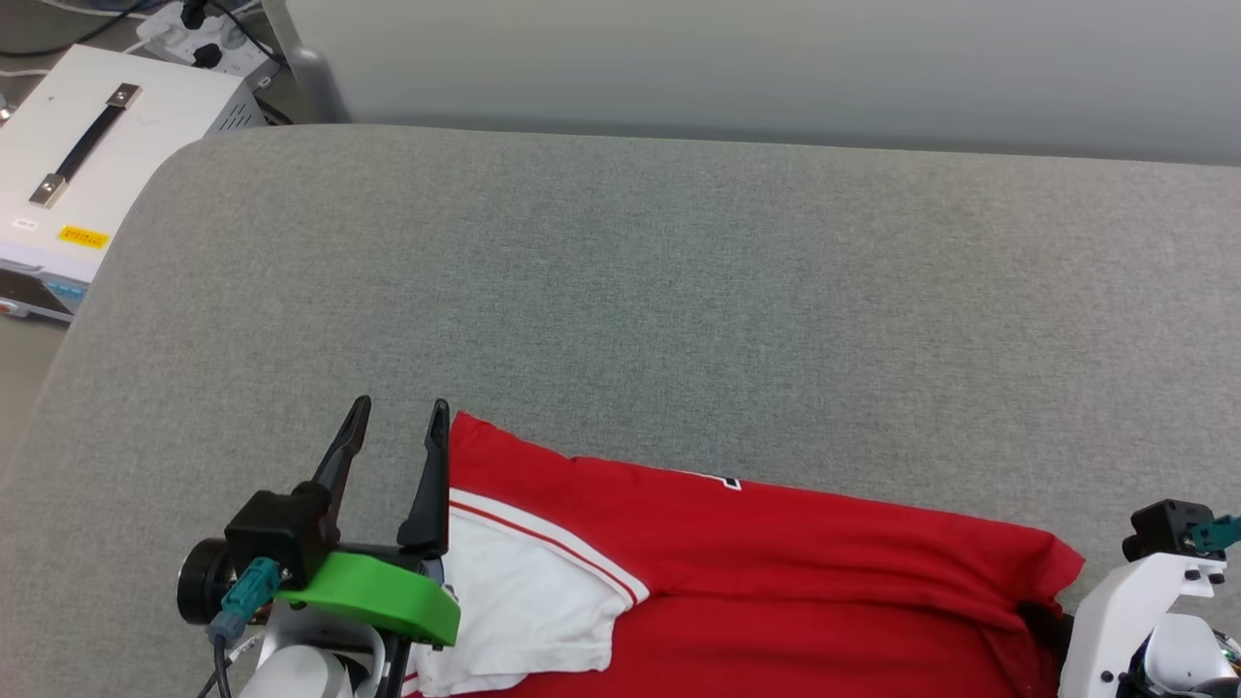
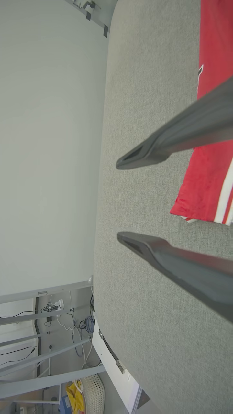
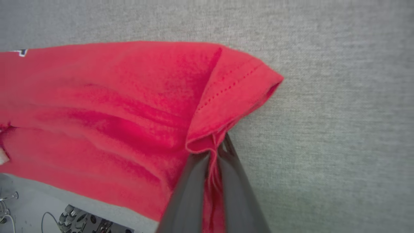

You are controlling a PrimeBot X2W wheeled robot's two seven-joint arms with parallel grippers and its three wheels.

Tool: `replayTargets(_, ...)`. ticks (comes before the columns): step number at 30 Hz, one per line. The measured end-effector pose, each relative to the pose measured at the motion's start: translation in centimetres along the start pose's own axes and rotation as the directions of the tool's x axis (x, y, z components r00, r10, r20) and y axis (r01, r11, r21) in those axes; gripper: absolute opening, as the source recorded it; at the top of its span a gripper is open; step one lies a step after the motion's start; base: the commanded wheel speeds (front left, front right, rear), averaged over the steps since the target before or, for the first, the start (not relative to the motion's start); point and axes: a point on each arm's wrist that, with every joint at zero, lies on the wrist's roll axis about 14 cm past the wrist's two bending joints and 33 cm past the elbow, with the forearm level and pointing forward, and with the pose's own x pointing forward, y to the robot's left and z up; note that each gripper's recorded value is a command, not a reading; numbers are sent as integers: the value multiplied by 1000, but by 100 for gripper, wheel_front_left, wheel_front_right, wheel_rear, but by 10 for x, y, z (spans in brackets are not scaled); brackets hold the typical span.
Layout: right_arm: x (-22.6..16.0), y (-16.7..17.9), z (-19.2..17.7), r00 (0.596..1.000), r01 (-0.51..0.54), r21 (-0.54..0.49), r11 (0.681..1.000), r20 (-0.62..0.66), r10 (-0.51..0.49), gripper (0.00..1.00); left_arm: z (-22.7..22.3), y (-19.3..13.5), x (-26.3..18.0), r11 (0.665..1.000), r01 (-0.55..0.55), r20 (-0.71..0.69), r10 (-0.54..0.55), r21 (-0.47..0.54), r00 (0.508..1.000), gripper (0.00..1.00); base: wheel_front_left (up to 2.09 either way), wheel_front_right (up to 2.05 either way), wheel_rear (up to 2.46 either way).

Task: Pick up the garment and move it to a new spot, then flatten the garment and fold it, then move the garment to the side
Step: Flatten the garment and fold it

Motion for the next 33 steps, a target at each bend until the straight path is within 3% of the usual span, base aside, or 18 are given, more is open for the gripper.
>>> replayTargets(7, -30, -41, 20, 993, 109, 16, 994, 52, -109, 0, 4, -6, -2, 1000, 20, 12, -20, 6, 1000, 100, 0, 0, 0)
replayTargets(14, -68, -98, 35, 958, 250, 113, 962, 114, -262, 0, 8, -13, -1, 999, 43, 24, -44, 5, 999, 100, 0, 0, 0)
replayTargets(20, -82, -112, 31, 950, 253, 229, 940, 122, -286, 0, 7, -18, 0, 998, 56, 23, -56, 3, 998, 100, 0, 0, 0)
replayTargets(23, -74, -93, 27, 975, 141, 336, 931, 115, -189, 0, 7, -19, 0, 998, 59, 22, -59, 3, 998, 100, 0, 0, 0)
replayTargets(27, -59, -41, 32, 987, -127, 484, 866, 146, 64, 0, 8, -18, -2, 998, 57, 24, -57, 4, 998, 100, 0, 0, 0)
replayTargets(28, -58, -16, 41, 961, -274, 529, 803, 179, 210, 0, 7, -16, -3, 999, 49, 22, -49, 5, 999, 100, 0, 0, 0)
replayTargets(30, -58, -1, 45, 934, -357, 545, 758, 190, 303, 0, 6, -15, -4, 999, 46, 18, -46, 5, 999, 100, 0, 0, 0)
replayTargets(33, -50, 26, 46, 867, -482, 587, 650, 214, 450, 0, 4, -14, -6, 999, 39, 12, -39, 4, 999, 100, 0, 0, 0)
